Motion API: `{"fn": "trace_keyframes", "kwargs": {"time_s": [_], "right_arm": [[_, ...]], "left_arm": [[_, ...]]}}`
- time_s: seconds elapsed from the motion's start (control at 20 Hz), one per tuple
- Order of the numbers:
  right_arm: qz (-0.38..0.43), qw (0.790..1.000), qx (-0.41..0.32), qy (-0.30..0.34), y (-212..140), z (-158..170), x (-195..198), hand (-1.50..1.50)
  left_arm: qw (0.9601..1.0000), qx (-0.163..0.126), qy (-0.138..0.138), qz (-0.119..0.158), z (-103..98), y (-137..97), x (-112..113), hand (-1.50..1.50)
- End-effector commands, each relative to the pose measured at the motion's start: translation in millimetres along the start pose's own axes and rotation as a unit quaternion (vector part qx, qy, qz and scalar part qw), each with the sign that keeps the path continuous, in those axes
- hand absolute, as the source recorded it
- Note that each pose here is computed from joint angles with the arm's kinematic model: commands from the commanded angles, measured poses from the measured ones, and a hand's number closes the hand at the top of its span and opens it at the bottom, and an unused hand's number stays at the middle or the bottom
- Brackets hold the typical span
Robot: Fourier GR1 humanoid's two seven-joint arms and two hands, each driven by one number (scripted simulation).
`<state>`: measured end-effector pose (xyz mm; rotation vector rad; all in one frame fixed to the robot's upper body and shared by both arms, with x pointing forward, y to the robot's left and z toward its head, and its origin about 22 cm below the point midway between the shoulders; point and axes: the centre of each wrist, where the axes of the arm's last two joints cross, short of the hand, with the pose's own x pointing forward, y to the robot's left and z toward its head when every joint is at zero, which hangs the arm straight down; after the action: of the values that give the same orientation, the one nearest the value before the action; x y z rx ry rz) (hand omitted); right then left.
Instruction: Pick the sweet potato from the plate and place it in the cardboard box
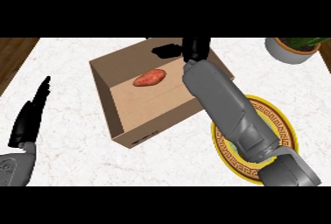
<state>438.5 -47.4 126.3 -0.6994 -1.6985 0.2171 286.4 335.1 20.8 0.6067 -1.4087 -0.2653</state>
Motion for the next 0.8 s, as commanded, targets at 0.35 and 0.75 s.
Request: {"fn": "trace_keyframes", "kwargs": {"time_s": [0.35,0.75], "right_arm": [[-0.1,0.994,-0.039,0.0,-40,-6,-40,-1.5],[-0.069,0.997,-0.042,0.018,-124,6,-107,-1.5]], "left_arm": [[0.9994,0.021,0.028,-0.001,15,36,-18,0.0],[0.9988,0.032,0.035,0.003,34,36,-34,0.0]]}}
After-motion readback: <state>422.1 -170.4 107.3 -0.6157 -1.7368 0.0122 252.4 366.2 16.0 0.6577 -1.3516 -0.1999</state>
